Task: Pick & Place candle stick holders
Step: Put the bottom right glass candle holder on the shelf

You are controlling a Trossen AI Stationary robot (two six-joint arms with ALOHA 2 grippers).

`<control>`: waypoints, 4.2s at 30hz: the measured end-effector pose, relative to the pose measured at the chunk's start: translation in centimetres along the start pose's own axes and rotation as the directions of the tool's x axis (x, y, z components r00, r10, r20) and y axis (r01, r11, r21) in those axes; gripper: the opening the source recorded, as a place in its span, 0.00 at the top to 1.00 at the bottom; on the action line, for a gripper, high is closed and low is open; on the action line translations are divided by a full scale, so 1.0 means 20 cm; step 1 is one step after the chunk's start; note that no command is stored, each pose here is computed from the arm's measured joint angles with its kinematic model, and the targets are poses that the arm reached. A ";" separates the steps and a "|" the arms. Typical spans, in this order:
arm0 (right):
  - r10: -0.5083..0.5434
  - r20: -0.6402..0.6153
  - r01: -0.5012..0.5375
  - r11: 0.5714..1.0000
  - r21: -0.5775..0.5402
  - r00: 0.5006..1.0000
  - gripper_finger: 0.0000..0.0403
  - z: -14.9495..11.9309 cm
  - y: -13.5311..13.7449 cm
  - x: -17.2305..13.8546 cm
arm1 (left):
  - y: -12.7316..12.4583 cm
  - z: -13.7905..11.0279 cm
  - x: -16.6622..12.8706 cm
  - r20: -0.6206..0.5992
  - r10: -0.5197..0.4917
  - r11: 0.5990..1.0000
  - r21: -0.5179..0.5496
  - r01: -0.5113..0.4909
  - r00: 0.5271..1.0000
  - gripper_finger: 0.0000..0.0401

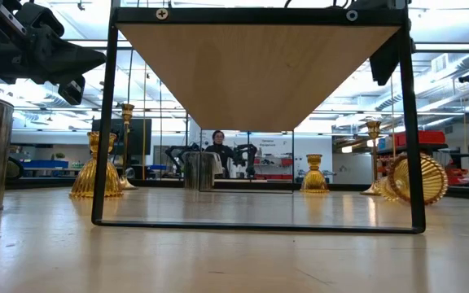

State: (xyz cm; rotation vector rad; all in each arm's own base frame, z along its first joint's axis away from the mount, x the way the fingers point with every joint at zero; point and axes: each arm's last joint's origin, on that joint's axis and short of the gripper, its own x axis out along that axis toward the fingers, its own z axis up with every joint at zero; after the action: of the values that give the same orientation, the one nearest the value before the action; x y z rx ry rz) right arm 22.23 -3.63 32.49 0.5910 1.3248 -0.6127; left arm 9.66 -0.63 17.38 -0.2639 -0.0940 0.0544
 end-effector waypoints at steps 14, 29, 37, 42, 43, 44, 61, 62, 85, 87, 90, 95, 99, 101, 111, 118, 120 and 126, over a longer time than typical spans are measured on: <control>-0.072 0.056 0.061 0.983 0.172 0.996 0.29 0.01 -0.01 0.00 | 0.00 0.00 0.00 -0.001 0.000 1.000 0.000 0.000 1.000 0.98; -0.132 0.059 0.110 0.953 0.284 0.989 0.26 0.00 -0.02 0.08 | 0.00 0.00 0.00 0.000 0.000 1.000 0.000 0.000 1.000 0.98; -0.063 0.026 0.050 0.936 0.348 0.998 0.29 -0.06 -0.04 0.29 | 0.00 0.00 0.00 -0.001 0.000 1.000 0.000 0.000 1.000 0.98; -0.003 0.060 -0.021 0.914 0.406 0.998 0.29 -0.11 -0.07 0.38 | 0.00 0.00 0.00 0.000 0.000 1.000 0.000 0.000 1.000 0.98; -0.004 0.059 -0.021 0.910 0.414 0.998 0.29 -0.12 -0.07 0.39 | 0.00 0.00 0.00 -0.001 0.000 1.000 0.000 0.000 1.000 0.98; -0.008 0.055 -0.016 0.906 0.423 0.998 0.29 -0.14 -0.08 0.40 | 0.00 0.00 0.00 0.000 0.000 1.000 0.000 0.000 1.000 0.98; 0.033 0.015 -0.036 0.854 0.519 0.999 0.29 -0.21 -0.11 0.63 | 0.00 0.00 0.00 -0.001 0.000 1.000 0.000 0.000 1.000 0.98; 0.030 0.011 -0.031 0.851 0.524 1.000 0.29 -0.21 -0.11 0.63 | 0.00 0.00 0.00 -0.001 0.000 1.000 0.000 0.000 1.000 0.98; 0.010 -0.060 0.030 0.780 0.626 0.998 0.29 -0.16 -0.06 0.78 | 0.00 0.00 0.00 0.000 0.000 1.000 0.000 0.000 1.000 0.98; 0.018 -0.063 0.026 0.768 0.640 0.998 0.29 -0.15 -0.05 0.79 | 0.00 0.00 0.00 0.000 0.000 1.000 0.000 0.000 1.000 0.98; 0.035 -0.070 0.020 0.757 0.653 0.997 0.29 -0.14 -0.04 0.82 | 0.00 0.00 0.00 0.000 0.000 1.000 0.000 0.000 1.000 0.98; 0.026 -0.078 0.033 0.741 0.671 0.997 0.29 -0.13 -0.03 0.85 | 0.00 0.00 0.00 0.000 0.000 1.000 0.000 0.000 1.000 0.98; 0.010 -0.099 0.059 0.738 0.673 0.995 0.29 -0.13 -0.03 0.87 | 0.00 0.00 0.00 -0.001 0.000 1.000 0.000 0.000 1.000 0.98; 0.005 -0.105 0.068 0.735 0.675 0.994 0.29 -0.13 -0.03 0.88 | 0.00 0.00 0.00 -0.001 0.000 1.000 0.000 0.000 1.000 0.98; -0.014 -0.127 0.097 0.731 0.675 0.992 0.42 -0.12 -0.02 0.92 | 0.00 0.00 0.00 0.000 0.000 1.000 0.000 0.000 1.000 0.98; -0.022 -0.137 0.110 0.731 0.673 0.990 0.59 -0.12 -0.02 0.94 | 0.00 0.00 0.00 0.000 0.000 1.000 0.000 0.000 1.000 0.98; -0.022 -0.138 0.110 0.731 0.673 0.990 0.64 -0.12 -0.02 0.94 | 0.00 0.00 0.00 -0.001 0.000 1.000 0.000 0.000 1.000 0.98; -0.019 -0.137 0.106 0.739 0.665 0.990 0.68 -0.12 -0.02 0.94 | 0.00 0.00 0.00 0.000 0.000 1.000 0.000 0.000 1.000 0.98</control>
State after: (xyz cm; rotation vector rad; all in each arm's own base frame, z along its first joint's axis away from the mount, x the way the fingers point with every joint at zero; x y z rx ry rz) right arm 22.82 -3.55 13.64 1.1961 1.2184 -1.1496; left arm 9.66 -0.63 17.38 -0.2639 -0.0937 0.0545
